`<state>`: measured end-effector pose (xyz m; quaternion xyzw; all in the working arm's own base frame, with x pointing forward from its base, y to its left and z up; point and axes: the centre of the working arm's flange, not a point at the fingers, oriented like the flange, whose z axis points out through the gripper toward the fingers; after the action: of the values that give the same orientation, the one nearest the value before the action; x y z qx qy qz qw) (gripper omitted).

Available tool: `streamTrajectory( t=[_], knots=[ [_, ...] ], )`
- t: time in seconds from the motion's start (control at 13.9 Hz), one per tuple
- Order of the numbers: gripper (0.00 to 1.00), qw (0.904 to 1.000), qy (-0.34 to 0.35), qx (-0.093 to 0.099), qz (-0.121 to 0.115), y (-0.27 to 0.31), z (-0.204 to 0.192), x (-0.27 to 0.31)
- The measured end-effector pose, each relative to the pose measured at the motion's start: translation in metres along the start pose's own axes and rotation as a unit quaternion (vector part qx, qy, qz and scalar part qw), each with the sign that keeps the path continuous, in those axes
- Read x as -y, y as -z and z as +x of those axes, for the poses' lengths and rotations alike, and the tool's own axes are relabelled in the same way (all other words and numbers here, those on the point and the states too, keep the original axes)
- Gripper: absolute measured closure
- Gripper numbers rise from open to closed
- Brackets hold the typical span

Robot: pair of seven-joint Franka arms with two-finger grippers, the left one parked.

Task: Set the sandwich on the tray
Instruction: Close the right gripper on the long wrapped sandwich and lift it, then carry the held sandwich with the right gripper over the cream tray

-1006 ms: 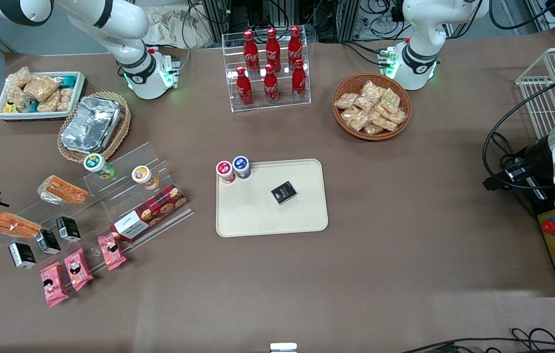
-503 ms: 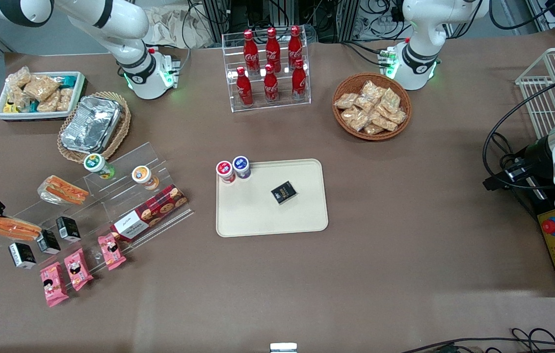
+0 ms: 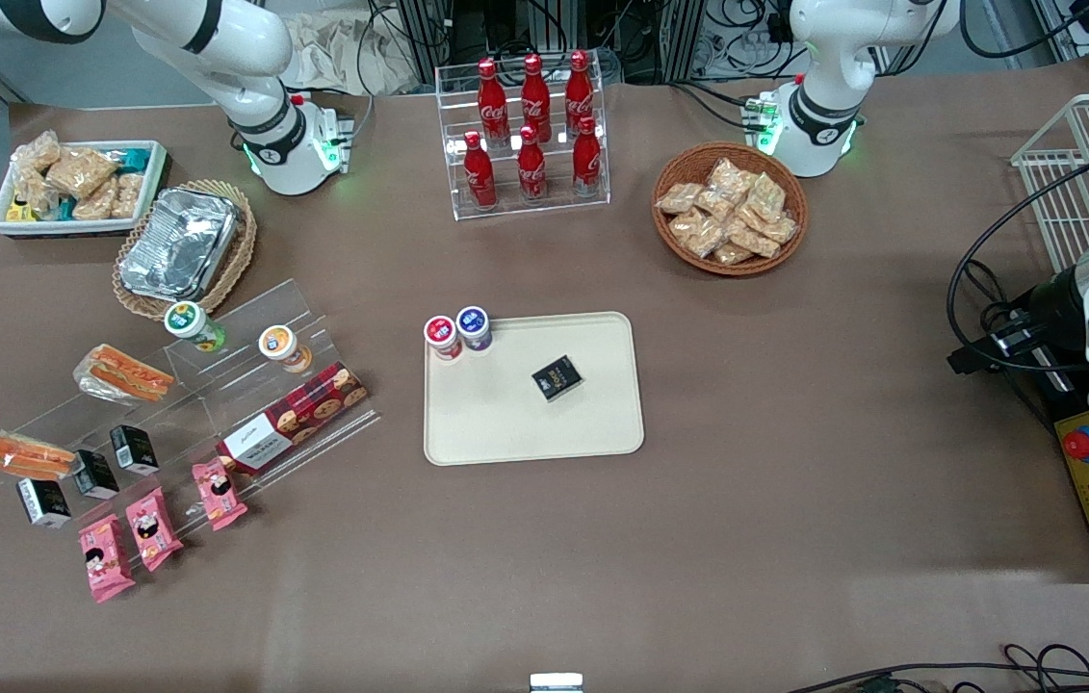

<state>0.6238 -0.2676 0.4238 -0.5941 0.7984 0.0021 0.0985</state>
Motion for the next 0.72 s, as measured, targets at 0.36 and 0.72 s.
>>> streamTrajectory(
  t=[0.36, 0.72],
  knots=[
    [0.81, 0.9766, 0.214, 0.019, -0.005, 0.050, -0.039, -0.012],
    [0.82, 0.9296, 0.364, 0.033, -0.049, 0.088, -0.111, -0.028]
  ],
)
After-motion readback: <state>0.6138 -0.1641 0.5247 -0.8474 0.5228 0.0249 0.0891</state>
